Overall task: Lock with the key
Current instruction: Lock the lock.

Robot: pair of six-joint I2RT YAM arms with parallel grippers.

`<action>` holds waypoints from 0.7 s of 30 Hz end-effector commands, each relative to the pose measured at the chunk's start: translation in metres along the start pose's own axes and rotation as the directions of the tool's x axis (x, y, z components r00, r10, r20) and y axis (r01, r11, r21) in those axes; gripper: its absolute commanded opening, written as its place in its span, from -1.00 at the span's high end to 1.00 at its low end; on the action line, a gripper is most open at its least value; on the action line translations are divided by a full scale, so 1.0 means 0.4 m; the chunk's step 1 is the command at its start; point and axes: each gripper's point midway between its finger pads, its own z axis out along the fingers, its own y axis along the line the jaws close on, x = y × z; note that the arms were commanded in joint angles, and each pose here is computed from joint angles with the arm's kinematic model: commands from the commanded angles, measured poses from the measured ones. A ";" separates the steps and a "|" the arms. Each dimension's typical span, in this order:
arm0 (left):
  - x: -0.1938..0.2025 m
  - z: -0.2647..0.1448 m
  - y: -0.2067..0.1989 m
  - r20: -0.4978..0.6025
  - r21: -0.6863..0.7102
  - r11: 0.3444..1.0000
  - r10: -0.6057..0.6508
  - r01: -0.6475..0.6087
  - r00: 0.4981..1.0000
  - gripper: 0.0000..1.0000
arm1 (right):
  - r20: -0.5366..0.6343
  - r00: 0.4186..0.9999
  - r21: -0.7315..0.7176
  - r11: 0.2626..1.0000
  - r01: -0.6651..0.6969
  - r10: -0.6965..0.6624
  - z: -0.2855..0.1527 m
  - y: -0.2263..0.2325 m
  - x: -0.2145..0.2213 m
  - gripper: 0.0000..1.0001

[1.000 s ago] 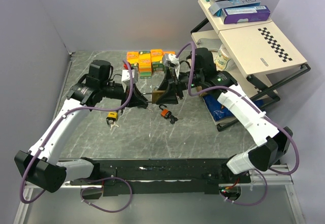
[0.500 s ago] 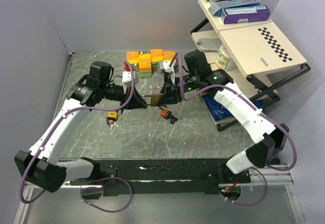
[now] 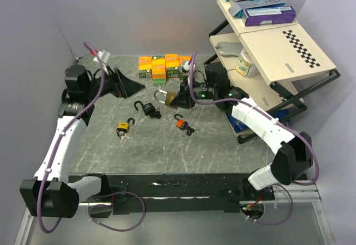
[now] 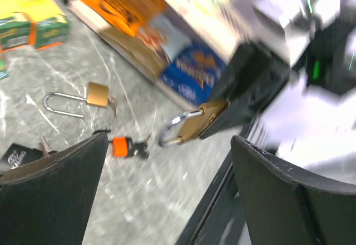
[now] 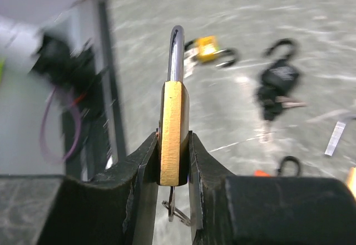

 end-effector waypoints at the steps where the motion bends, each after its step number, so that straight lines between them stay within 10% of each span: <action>1: -0.163 -0.027 0.023 0.277 -0.087 0.943 -0.287 0.321 0.917 -0.93 | 0.384 0.910 0.171 0.980 0.101 -0.160 -0.066 0.000 -0.294 1.00; 5: -0.188 -0.044 0.072 0.349 -0.073 0.869 -0.438 0.490 0.829 -0.93 | 0.417 0.891 0.249 0.966 0.075 -0.177 -0.032 -0.041 -0.315 1.00; 21: -0.160 -0.010 0.141 0.369 -0.106 0.784 -0.540 0.612 0.756 -0.93 | 0.500 0.846 0.273 0.961 0.049 -0.186 0.138 -0.031 -0.374 1.00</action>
